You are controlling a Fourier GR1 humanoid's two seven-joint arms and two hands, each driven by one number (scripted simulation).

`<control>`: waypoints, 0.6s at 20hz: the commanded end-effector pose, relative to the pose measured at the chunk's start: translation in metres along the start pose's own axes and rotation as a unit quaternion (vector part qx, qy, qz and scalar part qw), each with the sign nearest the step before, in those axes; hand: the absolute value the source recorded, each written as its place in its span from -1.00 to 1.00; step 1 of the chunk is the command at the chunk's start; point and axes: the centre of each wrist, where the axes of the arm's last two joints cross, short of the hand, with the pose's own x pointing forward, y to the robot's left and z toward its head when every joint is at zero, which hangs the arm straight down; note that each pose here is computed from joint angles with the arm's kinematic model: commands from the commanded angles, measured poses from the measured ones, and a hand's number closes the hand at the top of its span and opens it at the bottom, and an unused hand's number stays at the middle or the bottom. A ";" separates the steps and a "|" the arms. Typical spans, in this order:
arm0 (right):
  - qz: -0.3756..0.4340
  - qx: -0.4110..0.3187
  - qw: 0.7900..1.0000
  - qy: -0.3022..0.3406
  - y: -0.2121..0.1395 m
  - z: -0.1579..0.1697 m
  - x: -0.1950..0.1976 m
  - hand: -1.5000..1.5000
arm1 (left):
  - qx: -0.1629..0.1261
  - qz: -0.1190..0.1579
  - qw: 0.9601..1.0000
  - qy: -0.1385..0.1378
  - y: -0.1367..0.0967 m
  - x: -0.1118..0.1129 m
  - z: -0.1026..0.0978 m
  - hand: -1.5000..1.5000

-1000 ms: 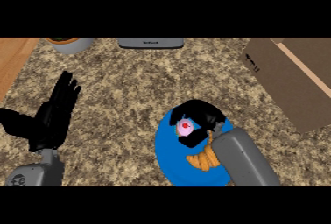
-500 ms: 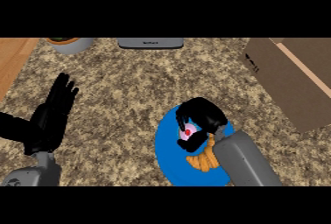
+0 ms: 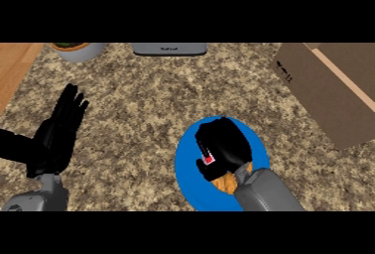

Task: Pick the cupcake from the plate and place it in the cardboard box

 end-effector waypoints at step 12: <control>-0.067 -0.220 0.971 0.069 -0.103 0.050 0.035 1.00 | -0.004 -0.009 1.000 -0.004 0.008 -0.007 0.000 0.00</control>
